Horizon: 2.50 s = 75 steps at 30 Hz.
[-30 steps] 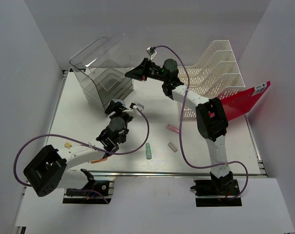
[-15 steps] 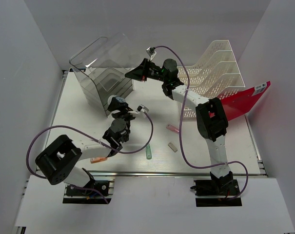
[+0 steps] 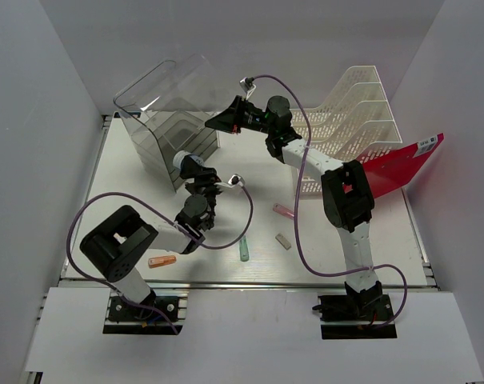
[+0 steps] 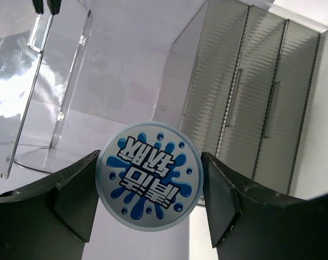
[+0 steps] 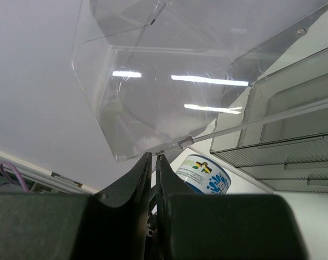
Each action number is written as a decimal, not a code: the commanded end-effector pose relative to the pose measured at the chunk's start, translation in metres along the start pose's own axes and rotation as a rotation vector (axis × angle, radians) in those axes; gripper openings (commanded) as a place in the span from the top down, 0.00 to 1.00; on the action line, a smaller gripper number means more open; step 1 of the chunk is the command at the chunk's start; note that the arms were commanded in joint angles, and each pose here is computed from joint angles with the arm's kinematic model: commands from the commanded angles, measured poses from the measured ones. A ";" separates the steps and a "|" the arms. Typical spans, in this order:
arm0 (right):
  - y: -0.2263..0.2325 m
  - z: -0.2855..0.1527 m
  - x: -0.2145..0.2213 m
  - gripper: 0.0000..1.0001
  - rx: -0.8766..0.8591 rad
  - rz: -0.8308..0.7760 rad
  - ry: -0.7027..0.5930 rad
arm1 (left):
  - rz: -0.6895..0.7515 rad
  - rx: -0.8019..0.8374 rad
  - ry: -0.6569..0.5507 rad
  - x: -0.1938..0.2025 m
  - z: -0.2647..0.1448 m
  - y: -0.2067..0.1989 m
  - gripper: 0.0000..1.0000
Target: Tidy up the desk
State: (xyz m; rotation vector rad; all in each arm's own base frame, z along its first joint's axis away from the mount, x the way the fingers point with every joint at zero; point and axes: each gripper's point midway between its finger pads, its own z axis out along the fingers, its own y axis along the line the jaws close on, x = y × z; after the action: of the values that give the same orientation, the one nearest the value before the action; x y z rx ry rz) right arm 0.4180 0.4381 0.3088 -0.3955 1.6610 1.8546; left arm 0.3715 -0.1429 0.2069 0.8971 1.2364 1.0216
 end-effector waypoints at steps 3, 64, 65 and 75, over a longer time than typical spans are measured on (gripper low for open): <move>0.058 0.003 -0.035 0.89 -0.080 -0.150 -0.079 | -0.009 -0.148 -0.017 -0.010 0.012 0.044 1.00; 0.059 0.006 -0.039 0.88 -0.084 -0.151 -0.090 | -0.060 -0.382 0.137 0.040 0.109 0.079 0.93; 0.060 0.006 -0.039 0.88 -0.086 -0.155 -0.091 | -0.068 -0.389 0.142 0.040 0.109 0.080 0.89; 0.063 0.004 -0.040 0.88 -0.087 -0.159 -0.093 | -0.135 -0.401 0.212 0.052 0.113 0.079 0.36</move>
State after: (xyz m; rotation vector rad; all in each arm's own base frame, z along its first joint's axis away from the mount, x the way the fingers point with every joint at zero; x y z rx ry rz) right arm 0.4221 0.4391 0.3168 -0.3960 1.6500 1.8309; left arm 0.4884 -0.0812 0.2353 0.6506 1.2788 1.2712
